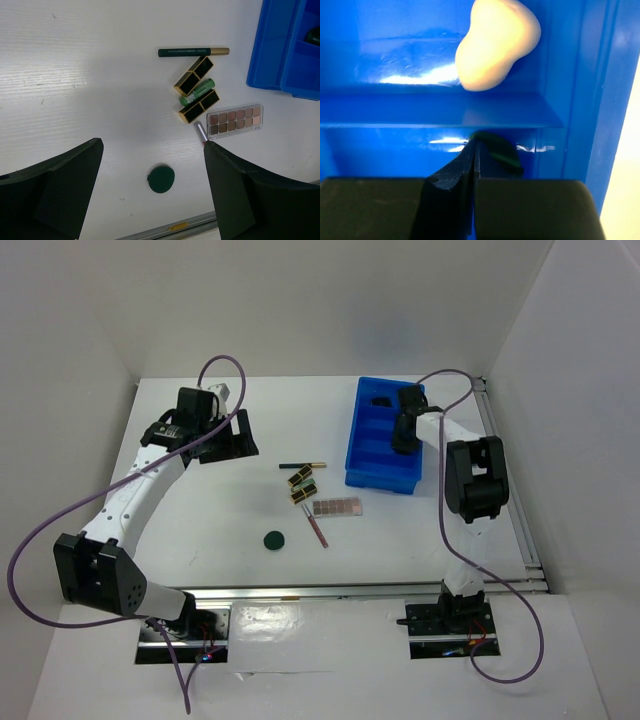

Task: Organize the makeup

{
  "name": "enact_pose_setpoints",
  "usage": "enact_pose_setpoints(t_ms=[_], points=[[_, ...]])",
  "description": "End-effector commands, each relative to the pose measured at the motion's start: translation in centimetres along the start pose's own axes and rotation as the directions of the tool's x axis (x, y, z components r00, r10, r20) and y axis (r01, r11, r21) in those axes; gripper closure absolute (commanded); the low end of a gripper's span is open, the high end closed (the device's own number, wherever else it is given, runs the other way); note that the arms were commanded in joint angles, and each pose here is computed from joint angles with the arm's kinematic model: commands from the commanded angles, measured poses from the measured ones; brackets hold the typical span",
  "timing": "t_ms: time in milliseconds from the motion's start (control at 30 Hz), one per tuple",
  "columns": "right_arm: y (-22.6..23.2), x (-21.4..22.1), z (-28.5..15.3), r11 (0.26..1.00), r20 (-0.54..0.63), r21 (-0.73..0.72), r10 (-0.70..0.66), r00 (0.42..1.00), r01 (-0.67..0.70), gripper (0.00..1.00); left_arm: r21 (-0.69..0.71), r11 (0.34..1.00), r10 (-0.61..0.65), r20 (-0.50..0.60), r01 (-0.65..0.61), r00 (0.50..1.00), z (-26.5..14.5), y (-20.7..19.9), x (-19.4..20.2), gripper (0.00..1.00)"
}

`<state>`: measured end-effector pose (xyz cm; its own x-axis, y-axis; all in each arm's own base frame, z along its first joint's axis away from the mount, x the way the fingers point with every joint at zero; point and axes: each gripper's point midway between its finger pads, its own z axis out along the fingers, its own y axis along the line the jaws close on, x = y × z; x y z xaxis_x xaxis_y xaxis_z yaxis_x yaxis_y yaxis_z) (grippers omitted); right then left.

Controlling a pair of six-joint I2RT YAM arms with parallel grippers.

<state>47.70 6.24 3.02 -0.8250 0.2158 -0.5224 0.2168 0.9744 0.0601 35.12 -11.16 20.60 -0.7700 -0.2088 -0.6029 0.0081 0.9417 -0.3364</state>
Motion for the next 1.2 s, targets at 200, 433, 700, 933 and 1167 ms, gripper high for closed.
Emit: enact_pose_setpoints(t_ms=[200, 433, 700, 933, 1167], points=[[3.5, -9.4, -11.7, 0.987, 0.297, -0.159, 0.053, 0.953, -0.006, 1.00, 0.001, 1.000, 0.001, 0.032, -0.001, 0.999, -0.2, -0.1, -1.1, 0.04], [3.5, -10.4, -13.5, 0.985, 0.336, -0.172, 0.056, 0.940, 0.003, 1.00, 0.001, 1.000, 0.001, 0.032, -0.001, 0.999, -0.2, -0.1, -1.1, 0.04], [4.3, -7.3, -10.2, 0.981, 0.193, -0.191, -0.004, 0.981, 0.042, 0.49, -0.009, 1.000, 0.001, 0.036, 0.000, 0.999, -0.3, 0.1, -1.0, 0.04], [5.4, -3.8, -8.3, 0.979, 0.105, -0.204, 0.001, 0.995, 0.021, 0.42, -0.018, 1.000, -0.014, -0.009, 0.014, 1.000, -0.6, -0.3, -1.3, 0.04], [6.2, -2.6, -6.5, 0.985, 0.024, -0.169, 0.036, 0.999, -0.031, 0.41, -0.069, 0.997, -0.046, -0.066, 0.041, 0.997, -1.7, -0.5, -2.5, 0.04]])
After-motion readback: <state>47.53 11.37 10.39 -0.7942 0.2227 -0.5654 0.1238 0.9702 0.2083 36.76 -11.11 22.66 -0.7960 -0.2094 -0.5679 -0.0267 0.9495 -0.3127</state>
